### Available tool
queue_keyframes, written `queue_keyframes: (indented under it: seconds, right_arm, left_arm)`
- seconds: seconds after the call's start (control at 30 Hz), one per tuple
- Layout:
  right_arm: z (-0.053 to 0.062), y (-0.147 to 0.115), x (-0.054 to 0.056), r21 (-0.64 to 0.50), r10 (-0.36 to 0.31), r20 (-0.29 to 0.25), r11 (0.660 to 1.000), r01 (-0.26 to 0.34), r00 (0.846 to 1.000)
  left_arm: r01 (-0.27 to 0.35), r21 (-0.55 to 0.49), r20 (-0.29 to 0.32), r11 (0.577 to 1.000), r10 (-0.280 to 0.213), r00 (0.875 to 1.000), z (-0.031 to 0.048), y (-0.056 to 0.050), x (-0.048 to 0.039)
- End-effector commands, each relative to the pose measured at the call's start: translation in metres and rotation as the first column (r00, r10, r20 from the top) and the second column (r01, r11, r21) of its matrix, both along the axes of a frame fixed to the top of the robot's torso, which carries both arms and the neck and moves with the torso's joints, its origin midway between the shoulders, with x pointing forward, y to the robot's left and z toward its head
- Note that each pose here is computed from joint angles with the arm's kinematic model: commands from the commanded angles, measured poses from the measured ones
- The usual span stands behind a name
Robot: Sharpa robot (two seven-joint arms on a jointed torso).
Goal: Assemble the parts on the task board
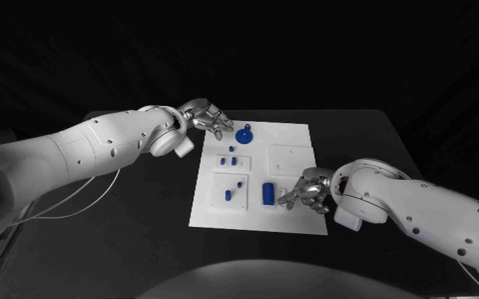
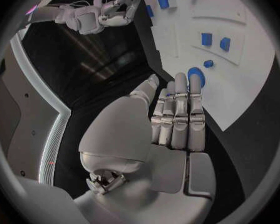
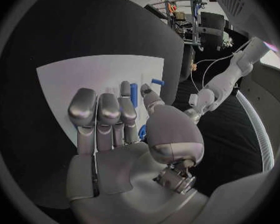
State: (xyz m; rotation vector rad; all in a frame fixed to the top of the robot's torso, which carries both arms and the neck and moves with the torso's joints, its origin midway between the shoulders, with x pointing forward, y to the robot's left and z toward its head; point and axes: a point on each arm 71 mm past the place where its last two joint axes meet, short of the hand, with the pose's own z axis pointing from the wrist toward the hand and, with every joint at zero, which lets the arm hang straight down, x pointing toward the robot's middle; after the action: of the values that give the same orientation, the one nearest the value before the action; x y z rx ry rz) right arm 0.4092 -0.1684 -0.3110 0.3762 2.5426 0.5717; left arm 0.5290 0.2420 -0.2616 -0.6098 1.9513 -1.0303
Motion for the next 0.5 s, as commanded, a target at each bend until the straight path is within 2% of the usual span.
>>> queue_keyframes:
  seconds: [0.03, 0.23, 0.5]
  right_arm:
    - [0.007, -0.012, 0.003, -0.005, 0.009, 0.022, 1.0, -0.008, 1.0]
    - [0.015, -0.046, 0.015, -0.042, -0.05, 0.057, 0.998, 0.052, 0.997]
    - [0.011, -0.079, 0.025, -0.134, -0.086, 0.079, 0.986, 0.096, 0.993]
  left_arm:
    - [0.015, -0.006, 0.002, 1.0, -0.015, 1.0, -0.0002, -0.002, -0.001]
    - [0.013, -0.006, 0.004, 1.0, -0.013, 1.0, -0.0003, 0.0, -0.0017]
    - [0.004, -0.01, 0.021, 1.0, -0.004, 1.0, 0.0008, 0.003, -0.0021]
